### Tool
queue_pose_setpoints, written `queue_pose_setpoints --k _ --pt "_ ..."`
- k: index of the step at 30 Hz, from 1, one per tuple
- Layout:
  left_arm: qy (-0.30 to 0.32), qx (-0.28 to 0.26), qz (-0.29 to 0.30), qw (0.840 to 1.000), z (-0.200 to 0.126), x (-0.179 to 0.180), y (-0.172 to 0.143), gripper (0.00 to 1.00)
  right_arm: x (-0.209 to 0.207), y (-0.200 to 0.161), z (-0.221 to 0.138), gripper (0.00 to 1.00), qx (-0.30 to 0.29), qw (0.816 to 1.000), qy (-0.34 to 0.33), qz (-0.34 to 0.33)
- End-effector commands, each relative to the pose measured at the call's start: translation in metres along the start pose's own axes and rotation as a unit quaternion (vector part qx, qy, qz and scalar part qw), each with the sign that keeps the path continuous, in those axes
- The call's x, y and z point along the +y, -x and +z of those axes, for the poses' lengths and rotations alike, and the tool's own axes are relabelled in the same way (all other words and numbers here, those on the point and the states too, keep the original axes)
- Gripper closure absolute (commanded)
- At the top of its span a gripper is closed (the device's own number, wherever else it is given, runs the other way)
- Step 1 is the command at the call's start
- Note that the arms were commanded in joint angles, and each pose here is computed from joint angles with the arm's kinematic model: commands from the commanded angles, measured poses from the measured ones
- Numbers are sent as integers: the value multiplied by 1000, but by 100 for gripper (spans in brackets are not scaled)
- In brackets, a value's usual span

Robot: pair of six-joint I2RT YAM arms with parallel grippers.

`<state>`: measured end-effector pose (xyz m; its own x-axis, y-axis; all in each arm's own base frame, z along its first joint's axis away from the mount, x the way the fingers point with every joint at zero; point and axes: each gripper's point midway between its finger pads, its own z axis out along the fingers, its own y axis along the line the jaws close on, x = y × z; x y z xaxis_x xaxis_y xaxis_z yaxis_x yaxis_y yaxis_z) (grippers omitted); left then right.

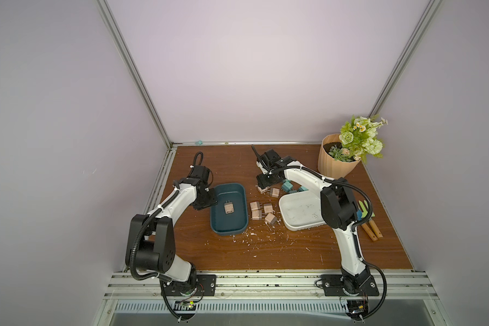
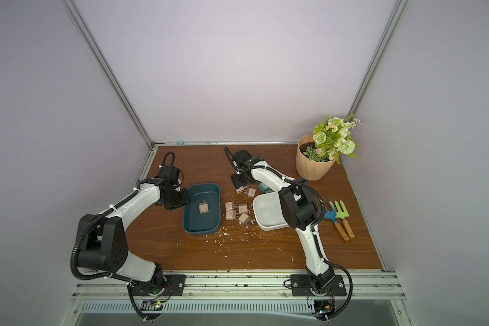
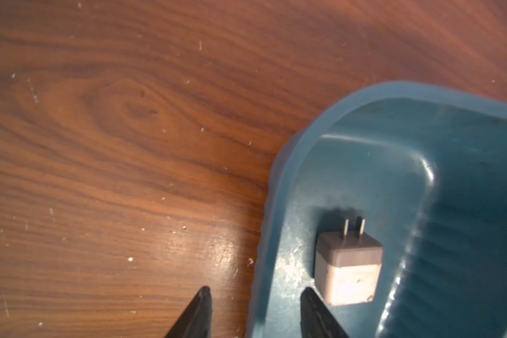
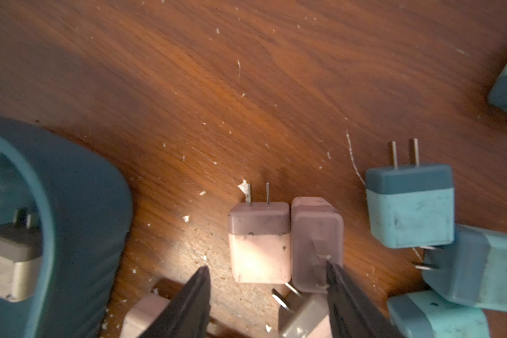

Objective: Place the plugs by color into the storage box
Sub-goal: Adjust the plug at the center of the board.

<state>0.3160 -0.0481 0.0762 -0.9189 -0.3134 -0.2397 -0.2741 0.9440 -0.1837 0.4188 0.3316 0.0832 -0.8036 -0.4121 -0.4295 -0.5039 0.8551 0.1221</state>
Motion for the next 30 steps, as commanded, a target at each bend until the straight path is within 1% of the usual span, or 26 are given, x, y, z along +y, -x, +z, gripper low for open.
queue_pose_setpoints --k 1,4,8,12,15,18,23,26,28,30 --pt "10 13 -17 1000 -1 11 -12 48 16 -6 7 35 14 1000 19 -14" --pt "0 22 -11 1000 0 8 -18 48 16 -8 13 36 23 999 17 -21" --pt "3 16 -2 1000 -4 12 -22 48 20 -4 3 35 15 999 12 -27" --pt "2 18 -6 1000 -4 14 -28 48 20 3 -19 28 3 1000 1 -31" --pt "4 17 -10 1000 -4 15 -28 48 26 6 -38 25 -8 999 1 -37" --pt "-1 12 -13 1000 -5 12 -24 43 38 2 -45 24 -7 999 13 -46" --pt "-9 9 -13 1000 -5 7 -19 37 52 -12 -29 23 14 998 19 -57" --pt "-11 6 -11 1000 -6 6 -16 28 56 -12 -23 23 15 998 22 -54" --pt "-14 4 -11 1000 -8 5 -15 27 57 -12 -20 23 14 998 21 -52" --pt "-14 4 -12 1000 -8 5 -15 22 55 -11 -16 23 15 998 17 -52"
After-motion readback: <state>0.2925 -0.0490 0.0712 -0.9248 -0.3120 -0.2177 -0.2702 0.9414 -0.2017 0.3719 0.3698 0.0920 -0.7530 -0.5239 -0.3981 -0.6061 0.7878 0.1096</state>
